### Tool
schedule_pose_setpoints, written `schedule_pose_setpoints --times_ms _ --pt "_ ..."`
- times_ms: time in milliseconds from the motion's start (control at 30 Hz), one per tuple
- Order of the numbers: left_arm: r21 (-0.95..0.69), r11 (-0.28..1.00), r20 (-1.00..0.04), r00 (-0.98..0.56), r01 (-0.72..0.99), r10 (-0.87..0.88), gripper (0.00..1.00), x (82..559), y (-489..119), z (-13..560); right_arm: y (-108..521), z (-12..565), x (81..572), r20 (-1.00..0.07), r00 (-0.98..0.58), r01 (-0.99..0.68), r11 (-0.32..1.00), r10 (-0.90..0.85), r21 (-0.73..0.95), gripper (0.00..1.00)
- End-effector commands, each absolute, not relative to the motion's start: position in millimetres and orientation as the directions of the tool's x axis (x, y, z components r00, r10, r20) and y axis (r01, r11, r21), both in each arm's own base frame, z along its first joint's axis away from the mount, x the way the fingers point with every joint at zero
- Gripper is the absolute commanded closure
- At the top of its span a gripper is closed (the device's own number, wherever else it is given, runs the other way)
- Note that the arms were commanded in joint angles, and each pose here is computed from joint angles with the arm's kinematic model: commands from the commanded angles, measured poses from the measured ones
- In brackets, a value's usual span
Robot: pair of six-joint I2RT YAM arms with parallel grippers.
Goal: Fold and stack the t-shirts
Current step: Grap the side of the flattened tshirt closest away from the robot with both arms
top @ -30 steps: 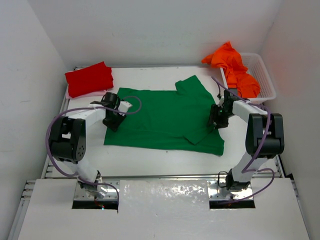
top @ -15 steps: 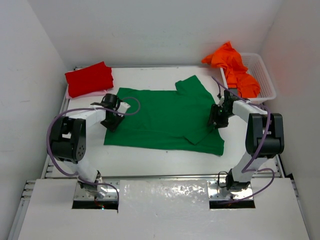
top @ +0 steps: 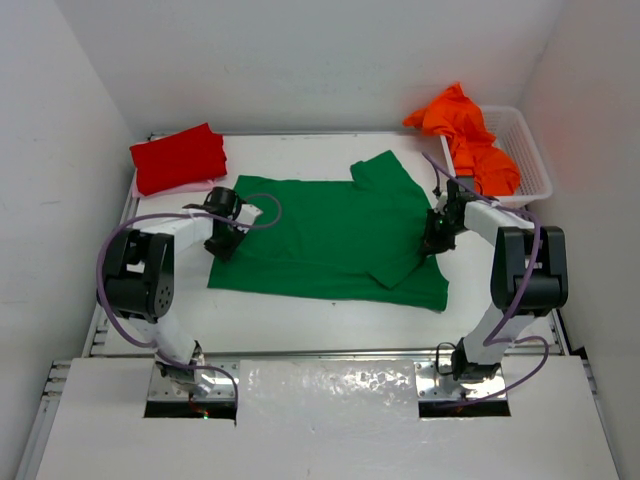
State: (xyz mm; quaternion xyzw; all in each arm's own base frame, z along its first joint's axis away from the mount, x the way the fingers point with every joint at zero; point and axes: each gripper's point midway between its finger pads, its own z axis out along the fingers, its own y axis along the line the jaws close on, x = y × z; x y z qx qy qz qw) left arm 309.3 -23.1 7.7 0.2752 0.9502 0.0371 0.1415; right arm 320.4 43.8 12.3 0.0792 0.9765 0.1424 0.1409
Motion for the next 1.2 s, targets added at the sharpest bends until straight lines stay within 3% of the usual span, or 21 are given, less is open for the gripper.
schedule_pose_setpoints --times_ms 0,100,633,933,1167 --pt "0.165 0.858 -0.302 -0.804 0.486 0.513 1.0 324 -22 19 46 23 331 -0.295 -0.938 0.087 0.948 0.182 0.307 0.94" --pt "0.213 0.856 -0.327 -0.792 0.47 0.516 1.0 326 -16 35 41 28 332 -0.31 -0.935 0.081 0.956 0.171 0.282 1.0" --pt "0.29 0.866 -0.446 -0.742 0.408 0.5 1.0 351 -13 72 44 67 358 -0.419 -0.893 0.032 0.953 0.163 0.302 1.0" --pt "0.363 0.885 -0.541 -0.707 0.293 0.456 1.0 376 -3 103 37 83 385 -0.466 -0.863 0.063 0.957 0.196 0.285 1.0" --pt "0.369 0.887 -0.528 -0.724 0.277 0.445 1.0 377 0 89 36 76 396 -0.456 -0.866 0.073 0.955 0.203 0.286 1.0"
